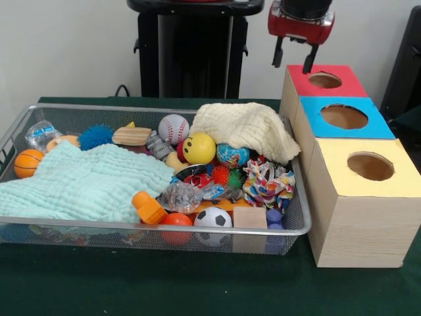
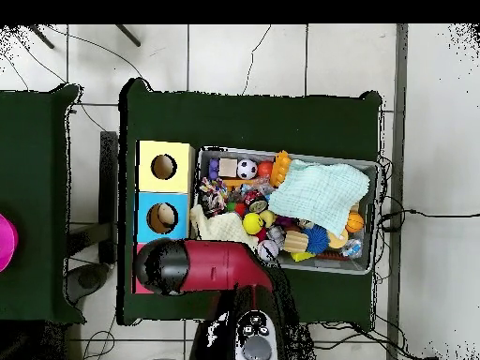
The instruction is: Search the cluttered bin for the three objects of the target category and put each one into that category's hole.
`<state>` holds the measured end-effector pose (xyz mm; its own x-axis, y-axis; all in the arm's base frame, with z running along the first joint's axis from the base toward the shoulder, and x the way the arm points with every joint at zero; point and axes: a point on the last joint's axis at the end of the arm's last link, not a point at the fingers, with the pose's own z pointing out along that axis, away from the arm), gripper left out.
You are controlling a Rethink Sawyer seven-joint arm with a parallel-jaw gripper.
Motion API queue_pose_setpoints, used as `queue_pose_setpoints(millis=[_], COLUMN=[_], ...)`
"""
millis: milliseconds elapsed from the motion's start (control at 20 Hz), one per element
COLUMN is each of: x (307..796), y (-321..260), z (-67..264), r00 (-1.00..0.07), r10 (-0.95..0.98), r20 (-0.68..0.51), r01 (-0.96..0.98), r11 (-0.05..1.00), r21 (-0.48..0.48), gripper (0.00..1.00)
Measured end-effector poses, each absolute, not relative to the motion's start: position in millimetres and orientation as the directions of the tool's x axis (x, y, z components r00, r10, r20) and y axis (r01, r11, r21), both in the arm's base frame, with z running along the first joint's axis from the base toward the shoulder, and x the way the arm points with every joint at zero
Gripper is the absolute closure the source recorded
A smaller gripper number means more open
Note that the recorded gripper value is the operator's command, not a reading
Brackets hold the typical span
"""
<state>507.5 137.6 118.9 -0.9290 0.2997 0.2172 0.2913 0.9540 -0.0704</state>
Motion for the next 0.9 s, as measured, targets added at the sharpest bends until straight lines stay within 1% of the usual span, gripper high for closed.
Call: queue_pose_setpoints(millis=[550, 600, 750, 900], x=[528.1, 531.6, 534.7, 540.7], y=[62.6, 47.4, 33.1, 10.7], z=[117.7, 116.0, 110.9, 94.6], r00=[-0.92, -0.919, -0.919, -0.922], r10=[0.35, 0.356, 0.357, 0.35], r20=[0.177, 0.17, 0.168, 0.165], r01=[0.338, 0.342, 0.343, 0.335], r11=[0.936, 0.934, 0.933, 0.935], r21=[-0.097, -0.102, -0.107, -0.114], gripper=[0.0, 0.0, 0.0, 0.0])
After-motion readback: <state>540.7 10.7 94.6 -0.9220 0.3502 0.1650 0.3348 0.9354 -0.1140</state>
